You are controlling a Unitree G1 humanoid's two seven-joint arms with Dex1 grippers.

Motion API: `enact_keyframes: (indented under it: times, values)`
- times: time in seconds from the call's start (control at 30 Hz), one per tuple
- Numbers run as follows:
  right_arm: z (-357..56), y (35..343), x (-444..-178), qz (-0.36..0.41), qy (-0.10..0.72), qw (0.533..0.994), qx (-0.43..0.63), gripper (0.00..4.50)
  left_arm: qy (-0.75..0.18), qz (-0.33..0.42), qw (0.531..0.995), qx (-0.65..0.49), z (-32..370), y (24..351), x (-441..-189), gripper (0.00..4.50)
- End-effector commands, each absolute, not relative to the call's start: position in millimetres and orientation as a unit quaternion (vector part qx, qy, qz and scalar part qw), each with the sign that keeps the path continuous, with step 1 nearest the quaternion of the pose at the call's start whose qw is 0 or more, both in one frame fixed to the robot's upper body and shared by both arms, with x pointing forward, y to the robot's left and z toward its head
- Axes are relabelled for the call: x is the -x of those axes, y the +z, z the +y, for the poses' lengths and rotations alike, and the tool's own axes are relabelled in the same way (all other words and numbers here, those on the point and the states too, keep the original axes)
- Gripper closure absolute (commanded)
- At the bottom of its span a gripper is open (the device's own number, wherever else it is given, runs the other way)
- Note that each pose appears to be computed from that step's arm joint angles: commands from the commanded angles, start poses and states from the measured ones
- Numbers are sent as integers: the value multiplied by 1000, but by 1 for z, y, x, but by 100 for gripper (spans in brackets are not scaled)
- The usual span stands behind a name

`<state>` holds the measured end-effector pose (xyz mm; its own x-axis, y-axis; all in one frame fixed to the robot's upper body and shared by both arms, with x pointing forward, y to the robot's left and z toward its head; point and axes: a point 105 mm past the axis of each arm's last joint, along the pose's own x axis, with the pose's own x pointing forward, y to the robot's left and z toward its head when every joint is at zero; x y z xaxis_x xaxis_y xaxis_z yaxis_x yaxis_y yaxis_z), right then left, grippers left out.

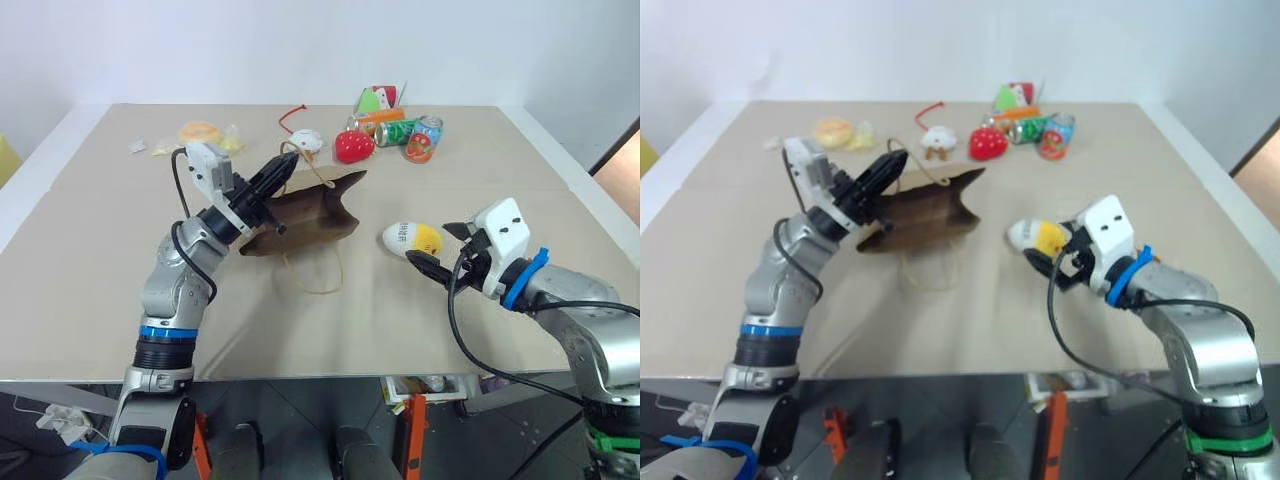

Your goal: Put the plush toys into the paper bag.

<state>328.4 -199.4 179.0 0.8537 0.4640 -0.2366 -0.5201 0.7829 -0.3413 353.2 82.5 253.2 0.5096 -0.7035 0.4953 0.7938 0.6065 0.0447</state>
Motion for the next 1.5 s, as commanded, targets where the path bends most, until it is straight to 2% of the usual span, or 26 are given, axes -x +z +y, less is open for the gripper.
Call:
enact_keyframes:
  times: [0.03, 0.27, 0.53, 0.57, 0.6, 0.7, 0.73, 0.77, 0.8, 0.9, 1.0, 1.1, 1.2, 1.3, 1.4, 1.5]
  values:
    - [-199, 182, -341, 53, 256, 923, 281, 3, -441, -259, 856, 79, 79, 259, -344, 450]
    - [-187, 177, -355, 48, 255, 921, 291, 3, -452, -252, 854, 57, 75, 248, -336, 450]
    - [-201, 158, -369, 82, 213, 915, 331, 3, -442, -239, 862, 73, 84, 248, -344, 450]
    - [-204, 155, -371, 87, 204, 914, 339, 60, -441, -239, 861, 78, 84, 250, -345, 450]
    - [-207, 154, -373, 89, 195, 915, 342, 80, -443, -239, 860, 83, 84, 252, -345, 450]
    - [-208, 154, -377, 87, 182, 919, 337, 219, -452, -235, 856, 91, 83, 253, -343, 450]
    - [-207, 153, -377, 86, 182, 920, 335, 282, -455, -234, 855, 92, 83, 253, -343, 450]
    - [-205, 152, -377, 85, 184, 921, 333, 296, -457, -233, 854, 93, 83, 253, -342, 450]
    - [-203, 152, -377, 85, 186, 921, 332, 356, -458, -232, 853, 94, 83, 254, -342, 450]
    - [-200, 149, -375, 83, 192, 922, 326, 448, -457, -227, 854, 101, 83, 254, -342, 450]
    - [-197, 156, -372, 70, 194, 937, 283, 448, -455, -219, 856, 110, 84, 251, -343, 450]
    - [-187, 181, -363, 24, 219, 954, 206, 448, -452, -214, 858, 116, 86, 250, -344, 450]
    - [-170, 216, -340, -28, 281, 952, 121, 448, -447, -210, 861, 123, 88, 249, -346, 450]
    - [-144, 238, -309, -55, 375, 922, 77, 448, -444, -206, 862, 128, 90, 249, -347, 450]
    - [-119, 238, -292, -41, 434, 896, 82, 448, -444, -203, 863, 132, 90, 248, -349, 450]
    - [-99, 229, -294, -27, 443, 888, 121, 448, -444, -201, 863, 136, 89, 248, -350, 450]
